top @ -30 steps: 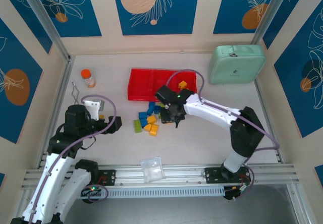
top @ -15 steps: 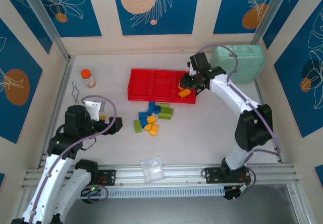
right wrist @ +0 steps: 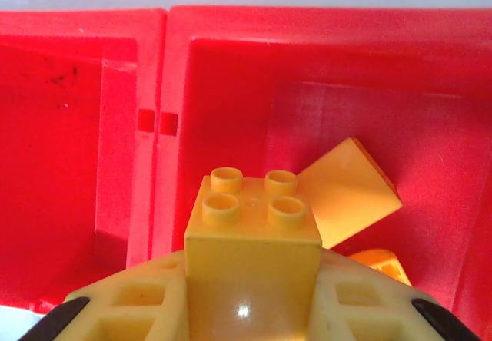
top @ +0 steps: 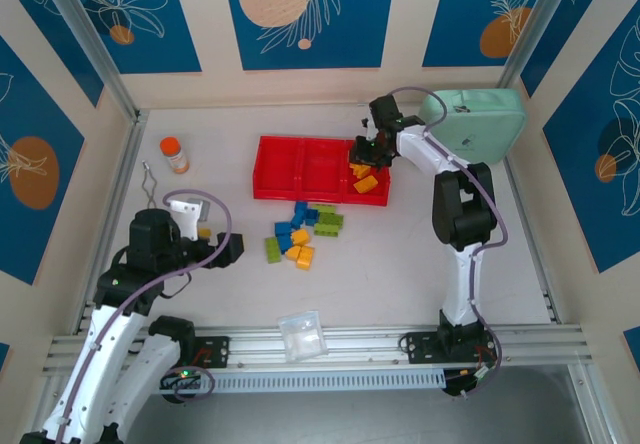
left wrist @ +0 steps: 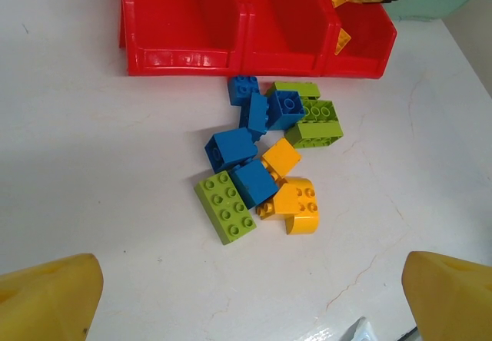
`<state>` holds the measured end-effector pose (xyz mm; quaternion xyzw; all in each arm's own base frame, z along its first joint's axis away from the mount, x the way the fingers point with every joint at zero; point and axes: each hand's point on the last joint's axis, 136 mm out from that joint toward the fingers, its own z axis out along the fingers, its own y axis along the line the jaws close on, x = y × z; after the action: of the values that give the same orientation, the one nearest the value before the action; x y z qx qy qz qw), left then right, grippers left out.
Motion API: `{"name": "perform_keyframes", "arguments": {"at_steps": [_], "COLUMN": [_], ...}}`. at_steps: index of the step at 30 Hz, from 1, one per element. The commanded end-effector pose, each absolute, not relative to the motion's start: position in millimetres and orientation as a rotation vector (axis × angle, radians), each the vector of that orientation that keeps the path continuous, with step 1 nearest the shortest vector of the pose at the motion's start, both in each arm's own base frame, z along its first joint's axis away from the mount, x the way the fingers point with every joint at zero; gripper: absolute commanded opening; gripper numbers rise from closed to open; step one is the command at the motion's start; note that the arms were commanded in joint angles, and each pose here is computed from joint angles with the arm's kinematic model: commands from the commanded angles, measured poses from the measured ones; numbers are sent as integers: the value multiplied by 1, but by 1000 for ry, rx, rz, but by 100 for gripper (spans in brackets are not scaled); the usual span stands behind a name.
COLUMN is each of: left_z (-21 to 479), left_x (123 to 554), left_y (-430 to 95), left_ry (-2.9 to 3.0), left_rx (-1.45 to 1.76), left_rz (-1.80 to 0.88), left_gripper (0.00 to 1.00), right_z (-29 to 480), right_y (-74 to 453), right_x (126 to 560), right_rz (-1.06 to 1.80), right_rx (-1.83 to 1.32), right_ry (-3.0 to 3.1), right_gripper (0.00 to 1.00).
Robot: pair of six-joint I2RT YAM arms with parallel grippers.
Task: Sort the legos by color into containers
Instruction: Place the lego in the container.
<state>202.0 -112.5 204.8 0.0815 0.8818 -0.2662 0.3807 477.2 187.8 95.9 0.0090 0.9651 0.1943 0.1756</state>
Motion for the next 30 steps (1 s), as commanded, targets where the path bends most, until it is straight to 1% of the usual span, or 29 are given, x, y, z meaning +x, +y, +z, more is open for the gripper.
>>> {"name": "perform_keyframes", "arguments": {"at_steps": [1, 5, 8, 10, 16, 21, 26, 29, 30], "left_z": [205, 204, 205, 204, 204, 205, 206, 206, 206], "left_x": [203, 204, 204, 204, 204, 204, 203, 203, 203], "left_y": [-117, -116, -115, -115, -115, -115, -115, -115, -115], "left_ry": [2238, 2241, 2240, 2241, 2242, 2240, 2233, 2230, 2230], "left_rx": [251, 246, 244, 245, 241, 244, 246, 247, 248], "left_rz": [-685, -678, -672, -674, -673, -673, -673, -673, -673], "left_gripper": [99, 99, 99, 99, 99, 99, 99, 99, 99], "right_z": [107, 100, 100, 101, 114, 129, 142, 155, 162], "right_y": [194, 193, 193, 193, 196, 198, 194, 196, 198], "right_x": [479, 478, 476, 474, 468, 463, 452, 439, 433], "right_rz": [585, 570, 562, 543, 500, 496, 493, 497, 500], "right_rx": [-10, -2, 0, 1, -37, -48, -42, -66, -82], "right_ry": [2735, 2760, 2767, 2770, 2756, 2734, 2725, 2709, 2699], "right_gripper": [28, 35, 42, 52, 68, 69, 64, 65, 67]}}
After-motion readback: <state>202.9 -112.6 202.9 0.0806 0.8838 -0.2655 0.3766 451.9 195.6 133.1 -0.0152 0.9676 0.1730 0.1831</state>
